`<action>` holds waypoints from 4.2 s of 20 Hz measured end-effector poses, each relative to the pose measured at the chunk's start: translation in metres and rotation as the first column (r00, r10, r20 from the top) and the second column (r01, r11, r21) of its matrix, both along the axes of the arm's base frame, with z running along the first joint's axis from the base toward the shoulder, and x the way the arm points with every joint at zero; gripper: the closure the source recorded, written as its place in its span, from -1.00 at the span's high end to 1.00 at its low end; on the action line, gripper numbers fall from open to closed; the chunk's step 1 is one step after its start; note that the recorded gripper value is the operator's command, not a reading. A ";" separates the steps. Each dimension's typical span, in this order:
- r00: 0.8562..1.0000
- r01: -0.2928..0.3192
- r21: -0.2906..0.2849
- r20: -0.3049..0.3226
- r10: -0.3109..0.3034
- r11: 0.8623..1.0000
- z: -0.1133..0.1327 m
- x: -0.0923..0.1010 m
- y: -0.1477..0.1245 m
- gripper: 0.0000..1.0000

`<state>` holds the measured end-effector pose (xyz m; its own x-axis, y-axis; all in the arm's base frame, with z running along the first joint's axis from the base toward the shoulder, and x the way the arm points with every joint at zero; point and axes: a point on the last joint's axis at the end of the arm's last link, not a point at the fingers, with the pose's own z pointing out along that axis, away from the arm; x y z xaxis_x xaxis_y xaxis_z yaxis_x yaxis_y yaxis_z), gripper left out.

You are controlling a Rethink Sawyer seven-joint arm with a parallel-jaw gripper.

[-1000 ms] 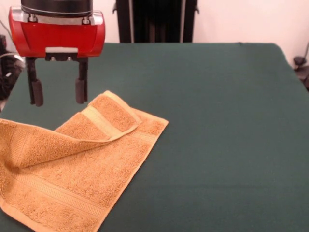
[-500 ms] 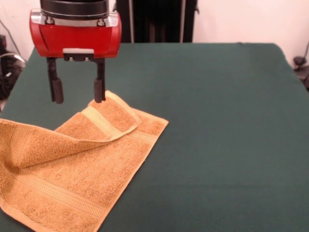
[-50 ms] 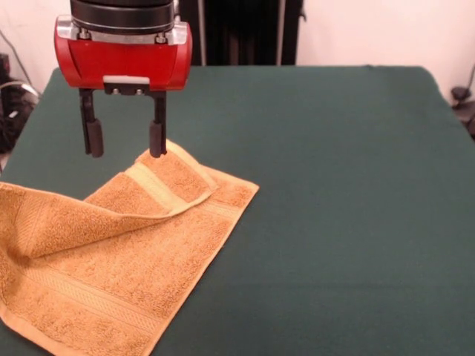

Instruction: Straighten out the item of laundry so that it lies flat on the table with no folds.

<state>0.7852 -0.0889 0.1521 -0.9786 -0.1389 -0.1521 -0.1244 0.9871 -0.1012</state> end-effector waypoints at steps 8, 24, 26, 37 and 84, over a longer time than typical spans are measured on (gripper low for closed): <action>1.000 0.000 0.000 -0.001 0.000 1.000 -0.001 0.000 0.000 1.00; 0.999 -0.037 -0.006 0.007 0.037 0.999 -0.004 0.002 0.029 1.00; 0.999 -0.046 -0.007 0.010 0.046 0.999 -0.005 0.002 0.037 1.00; 0.998 -0.054 -0.005 0.018 0.054 0.999 -0.011 -0.002 0.048 1.00; 0.998 -0.049 -0.020 0.045 0.050 0.999 -0.041 -0.023 0.050 1.00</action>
